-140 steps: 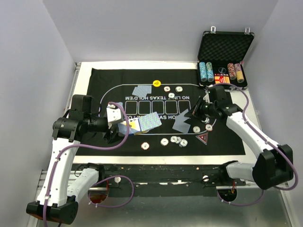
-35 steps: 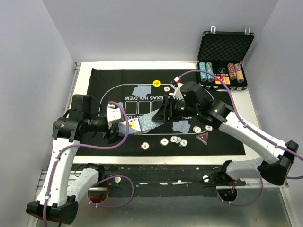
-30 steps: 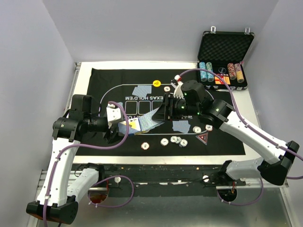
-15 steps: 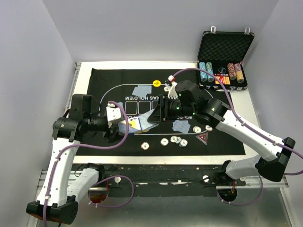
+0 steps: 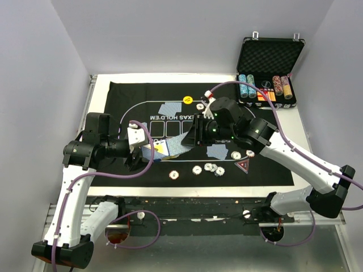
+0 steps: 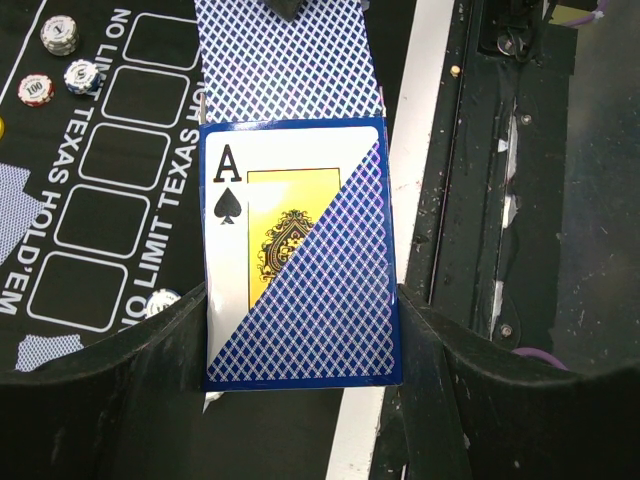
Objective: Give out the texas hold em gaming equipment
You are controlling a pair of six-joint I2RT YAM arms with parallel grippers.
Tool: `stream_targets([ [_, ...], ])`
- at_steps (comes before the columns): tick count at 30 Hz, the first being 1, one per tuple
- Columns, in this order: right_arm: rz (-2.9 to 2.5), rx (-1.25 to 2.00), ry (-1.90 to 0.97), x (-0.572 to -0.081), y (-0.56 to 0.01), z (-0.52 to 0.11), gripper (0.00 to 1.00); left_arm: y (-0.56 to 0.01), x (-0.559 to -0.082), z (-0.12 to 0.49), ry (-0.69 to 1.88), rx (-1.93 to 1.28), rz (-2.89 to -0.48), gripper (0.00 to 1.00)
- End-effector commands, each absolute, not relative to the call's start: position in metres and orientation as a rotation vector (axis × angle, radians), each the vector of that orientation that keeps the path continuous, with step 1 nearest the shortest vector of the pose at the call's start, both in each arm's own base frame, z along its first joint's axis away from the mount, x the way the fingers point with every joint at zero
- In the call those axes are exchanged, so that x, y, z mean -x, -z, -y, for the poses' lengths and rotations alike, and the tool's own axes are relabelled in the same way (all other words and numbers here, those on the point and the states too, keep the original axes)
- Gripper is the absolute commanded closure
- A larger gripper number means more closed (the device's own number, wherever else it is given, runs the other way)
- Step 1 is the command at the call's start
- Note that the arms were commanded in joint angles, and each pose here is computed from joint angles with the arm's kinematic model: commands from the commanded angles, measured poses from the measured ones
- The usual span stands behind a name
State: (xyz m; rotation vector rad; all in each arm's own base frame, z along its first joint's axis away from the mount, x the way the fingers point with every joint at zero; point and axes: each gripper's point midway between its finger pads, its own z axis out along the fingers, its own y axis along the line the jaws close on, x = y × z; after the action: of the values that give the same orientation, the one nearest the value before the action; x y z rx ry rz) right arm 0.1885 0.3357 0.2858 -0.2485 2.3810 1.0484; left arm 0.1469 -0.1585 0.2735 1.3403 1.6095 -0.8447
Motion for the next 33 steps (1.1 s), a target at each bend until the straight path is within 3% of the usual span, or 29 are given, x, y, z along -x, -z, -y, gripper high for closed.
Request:
stream_targets([
  [1,-2.371,0.232,-0.992,-0.187,-0.285,-0.323,0.64,-0.286,-0.145,0.164,0.863,-1.344,-1.538,0.81],
  [4,-2.358,0.206,-0.990,-0.190,-0.289,-0.319,0.78,-0.286,-0.145,0.163,0.859,-1.343,-1.539,0.81],
  [8,-2.344,0.181,-0.987,-0.193,-0.295,-0.312,0.86,-0.287,-0.146,0.163,0.859,-1.342,-1.537,0.81],
  [18,-2.331,0.166,-1.004,-0.195,-0.304,-0.302,0.87,-0.286,-0.145,0.164,0.866,-1.342,-1.538,0.80],
  [33,-2.336,0.215,-0.998,-0.198,-0.302,-0.307,0.78,-0.287,-0.144,0.164,0.868,-1.340,-1.534,0.81],
])
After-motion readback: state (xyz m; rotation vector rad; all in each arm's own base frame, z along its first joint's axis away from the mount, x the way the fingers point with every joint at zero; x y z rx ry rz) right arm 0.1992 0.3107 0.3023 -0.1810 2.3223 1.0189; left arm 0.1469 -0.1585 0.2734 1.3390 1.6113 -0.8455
